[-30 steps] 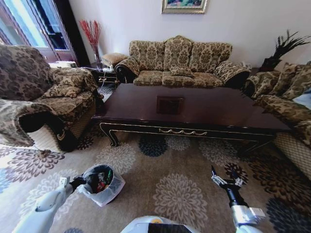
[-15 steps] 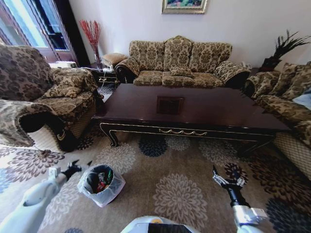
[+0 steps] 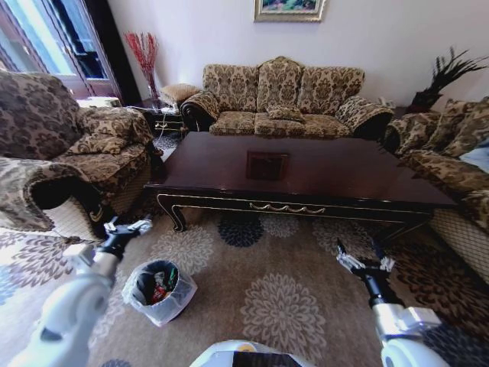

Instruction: Move to the front of the table and place the trash on the table into the trash bin.

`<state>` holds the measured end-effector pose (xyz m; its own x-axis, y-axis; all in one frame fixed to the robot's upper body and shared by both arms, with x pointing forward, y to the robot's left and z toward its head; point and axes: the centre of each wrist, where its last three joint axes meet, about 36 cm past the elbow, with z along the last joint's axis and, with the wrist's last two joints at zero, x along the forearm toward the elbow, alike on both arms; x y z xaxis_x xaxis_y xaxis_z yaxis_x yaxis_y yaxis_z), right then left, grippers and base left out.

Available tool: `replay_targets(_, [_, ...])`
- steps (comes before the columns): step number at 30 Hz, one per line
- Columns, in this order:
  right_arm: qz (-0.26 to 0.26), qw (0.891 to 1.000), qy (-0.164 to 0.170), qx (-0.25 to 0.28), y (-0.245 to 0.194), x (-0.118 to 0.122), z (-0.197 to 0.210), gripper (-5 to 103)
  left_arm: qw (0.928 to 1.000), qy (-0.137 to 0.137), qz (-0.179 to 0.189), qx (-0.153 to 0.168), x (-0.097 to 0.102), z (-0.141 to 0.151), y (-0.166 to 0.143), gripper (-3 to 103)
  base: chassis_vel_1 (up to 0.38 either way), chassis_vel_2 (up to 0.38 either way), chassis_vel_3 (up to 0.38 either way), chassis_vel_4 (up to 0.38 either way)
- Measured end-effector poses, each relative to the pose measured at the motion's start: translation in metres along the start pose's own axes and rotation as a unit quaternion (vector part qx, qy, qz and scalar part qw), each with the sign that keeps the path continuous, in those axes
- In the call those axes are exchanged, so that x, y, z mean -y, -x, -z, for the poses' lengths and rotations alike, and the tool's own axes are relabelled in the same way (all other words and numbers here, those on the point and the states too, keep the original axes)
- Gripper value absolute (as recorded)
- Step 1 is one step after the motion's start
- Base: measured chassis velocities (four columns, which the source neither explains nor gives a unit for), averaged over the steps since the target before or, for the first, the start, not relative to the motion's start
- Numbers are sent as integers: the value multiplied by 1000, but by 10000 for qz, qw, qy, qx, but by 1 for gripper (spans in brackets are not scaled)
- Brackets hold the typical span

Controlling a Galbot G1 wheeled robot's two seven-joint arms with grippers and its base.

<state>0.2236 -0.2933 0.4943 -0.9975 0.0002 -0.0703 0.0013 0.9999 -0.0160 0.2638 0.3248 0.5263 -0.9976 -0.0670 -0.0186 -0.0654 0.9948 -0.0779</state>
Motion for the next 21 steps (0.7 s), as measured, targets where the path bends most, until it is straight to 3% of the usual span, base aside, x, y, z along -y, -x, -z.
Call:
replay_targets(2, [166, 9999, -15, -8, 1, -10, 14, 100, 9997, 151, 63, 177, 12, -4, -11, 100, 0, 0, 0, 0])
replay_targets(8, [544, 9983, -222, 10, 15, -6, 9, 100, 9997, 247, -12, 86, 21, -22, -20, 100, 0, 0, 0, 0])
replay_targets(21, [383, 9975, -579, -139, 23, -2, -10, 100, 9997, 251, -50, -46, 25, -33, -10, 100, 0, 0, 0, 0])
